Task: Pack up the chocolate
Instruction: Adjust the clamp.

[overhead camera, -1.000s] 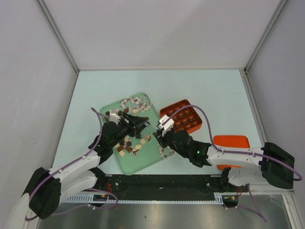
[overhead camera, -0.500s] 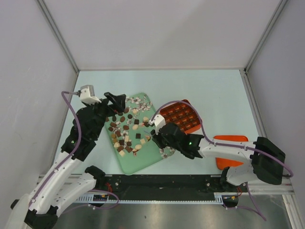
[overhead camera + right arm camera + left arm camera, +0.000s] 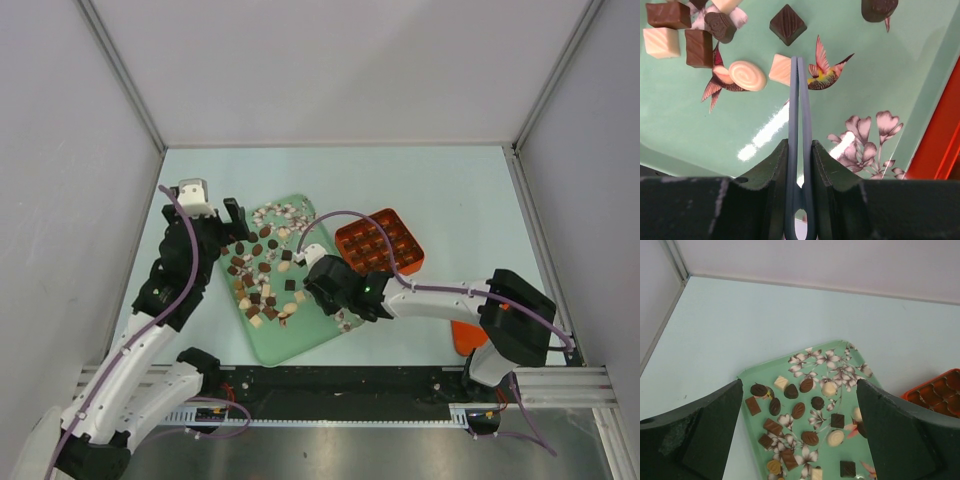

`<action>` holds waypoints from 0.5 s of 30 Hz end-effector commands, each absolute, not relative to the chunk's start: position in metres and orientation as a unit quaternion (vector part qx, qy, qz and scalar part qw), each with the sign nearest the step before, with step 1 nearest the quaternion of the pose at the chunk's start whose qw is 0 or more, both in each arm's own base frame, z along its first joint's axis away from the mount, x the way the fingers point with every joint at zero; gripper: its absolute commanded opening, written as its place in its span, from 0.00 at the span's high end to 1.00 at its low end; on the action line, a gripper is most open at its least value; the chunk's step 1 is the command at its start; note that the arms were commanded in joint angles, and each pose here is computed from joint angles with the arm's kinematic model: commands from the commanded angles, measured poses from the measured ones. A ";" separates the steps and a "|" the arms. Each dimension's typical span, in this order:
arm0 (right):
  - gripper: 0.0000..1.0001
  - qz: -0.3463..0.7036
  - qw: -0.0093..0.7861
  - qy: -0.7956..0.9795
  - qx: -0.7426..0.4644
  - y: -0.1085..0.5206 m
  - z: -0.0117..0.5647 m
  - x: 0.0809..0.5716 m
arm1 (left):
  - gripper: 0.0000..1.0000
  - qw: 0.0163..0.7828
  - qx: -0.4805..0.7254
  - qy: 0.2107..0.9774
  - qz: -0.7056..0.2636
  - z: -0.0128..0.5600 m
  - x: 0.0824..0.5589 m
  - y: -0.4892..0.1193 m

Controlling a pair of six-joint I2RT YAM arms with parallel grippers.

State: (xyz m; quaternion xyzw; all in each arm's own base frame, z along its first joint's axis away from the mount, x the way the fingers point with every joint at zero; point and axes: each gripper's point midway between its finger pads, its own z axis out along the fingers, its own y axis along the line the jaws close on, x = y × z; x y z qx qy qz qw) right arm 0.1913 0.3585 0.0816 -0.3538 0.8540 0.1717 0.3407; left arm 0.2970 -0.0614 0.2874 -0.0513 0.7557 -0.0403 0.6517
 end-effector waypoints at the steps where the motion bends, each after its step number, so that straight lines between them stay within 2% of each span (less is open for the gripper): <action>1: 0.98 0.166 0.337 0.866 -0.332 0.367 0.090 0.190 | 0.00 0.670 -0.049 0.740 -0.019 0.299 0.293 -0.049; 15: 0.89 0.182 0.324 0.894 -0.252 0.366 0.099 0.187 | 0.00 0.666 -0.044 0.745 -0.017 0.295 0.292 -0.050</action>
